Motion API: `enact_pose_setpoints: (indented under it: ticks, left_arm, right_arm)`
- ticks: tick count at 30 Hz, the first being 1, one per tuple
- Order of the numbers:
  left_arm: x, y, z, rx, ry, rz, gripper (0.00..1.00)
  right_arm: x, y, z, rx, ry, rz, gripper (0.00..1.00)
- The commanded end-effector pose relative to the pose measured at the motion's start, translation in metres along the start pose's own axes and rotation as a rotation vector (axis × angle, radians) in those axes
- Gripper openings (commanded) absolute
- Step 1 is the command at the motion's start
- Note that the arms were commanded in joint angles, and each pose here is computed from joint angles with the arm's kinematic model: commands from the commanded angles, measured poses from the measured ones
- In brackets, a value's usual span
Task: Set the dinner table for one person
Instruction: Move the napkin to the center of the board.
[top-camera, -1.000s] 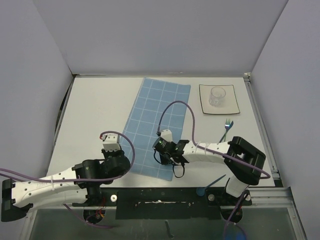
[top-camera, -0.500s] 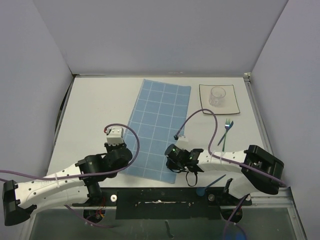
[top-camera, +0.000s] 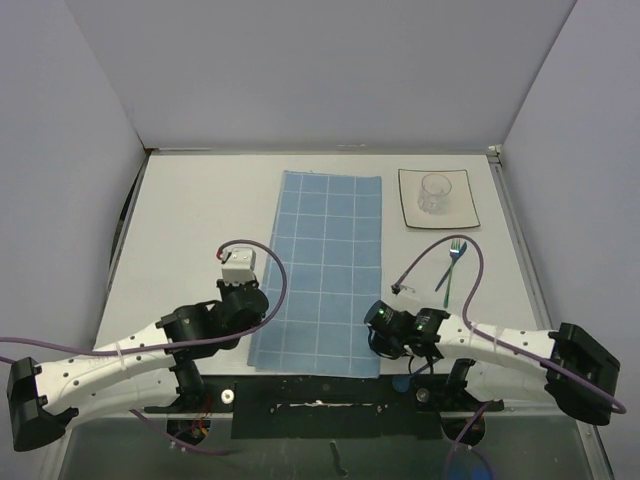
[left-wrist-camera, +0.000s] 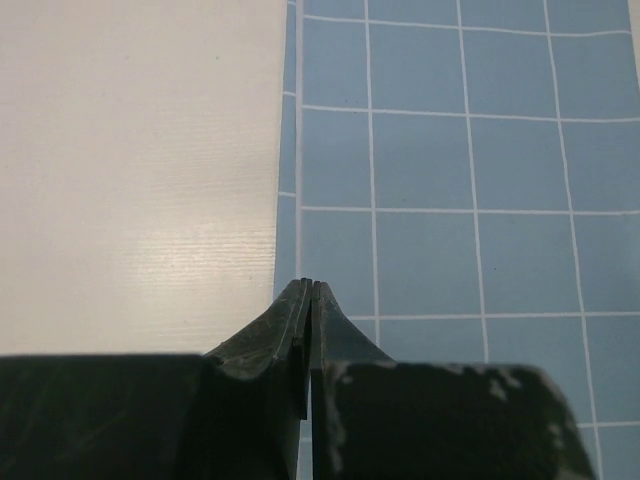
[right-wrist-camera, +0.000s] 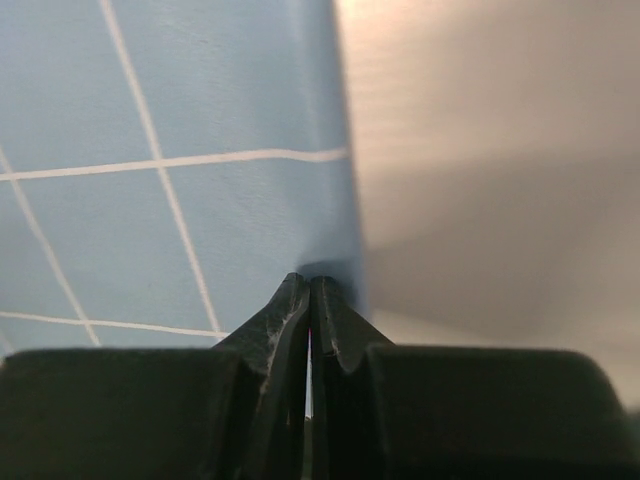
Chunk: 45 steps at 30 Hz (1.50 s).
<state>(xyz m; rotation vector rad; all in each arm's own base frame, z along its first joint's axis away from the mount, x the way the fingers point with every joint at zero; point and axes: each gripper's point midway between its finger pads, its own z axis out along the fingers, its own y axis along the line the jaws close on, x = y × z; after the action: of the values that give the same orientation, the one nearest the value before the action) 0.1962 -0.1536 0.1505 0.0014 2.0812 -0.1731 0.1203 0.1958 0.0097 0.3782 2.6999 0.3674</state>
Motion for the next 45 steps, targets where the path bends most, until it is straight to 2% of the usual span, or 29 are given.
enact_pose_setpoints:
  ticks: [1,4,11,15,19,24,27,31,38,45]
  left_arm:
    - [-0.028,-0.021,-0.003,0.065,-0.054,-0.062,0.00]
    - [-0.032,-0.028,-0.001,0.093,-0.064,-0.047,0.00]
    - [-0.054,-0.052,0.009,0.203,-0.060,0.007,0.00]
    - [-0.072,-0.060,0.023,0.250,-0.069,0.026,0.00]
    - [-0.089,-0.072,0.058,0.353,-0.038,0.009,0.00]
    - [-0.106,-0.081,0.108,0.381,0.010,0.052,0.00]
    - [-0.115,-0.094,0.136,0.432,0.040,0.070,0.00]
    - [-0.120,-0.110,0.169,0.480,0.081,0.068,0.00]
    - [-0.073,-0.113,0.213,0.463,0.191,0.043,0.00]
    - [0.010,-0.105,0.247,0.421,0.359,-0.063,0.00]
  right_arm:
    - [0.002,-0.091,-0.025,0.294,-0.014,-0.044,0.00]
    - [-0.021,-0.072,-0.038,0.235,-0.090,-0.100,0.00]
    - [-0.077,0.021,-0.057,0.113,-0.161,-0.326,0.00]
    - [-0.102,0.070,-0.049,0.078,-0.147,-0.429,0.00]
    - [-0.144,0.102,-0.024,0.087,-0.115,-0.448,0.00]
    - [-0.201,0.117,0.020,0.056,-0.073,-0.436,0.00]
    - [-0.233,0.113,0.050,0.025,-0.038,-0.405,0.00]
    - [-0.268,0.104,0.068,0.009,-0.038,-0.381,0.00]
    - [-0.289,0.076,0.092,0.015,0.001,-0.335,0.00]
    - [-0.288,0.065,0.126,0.005,0.065,-0.308,0.00]
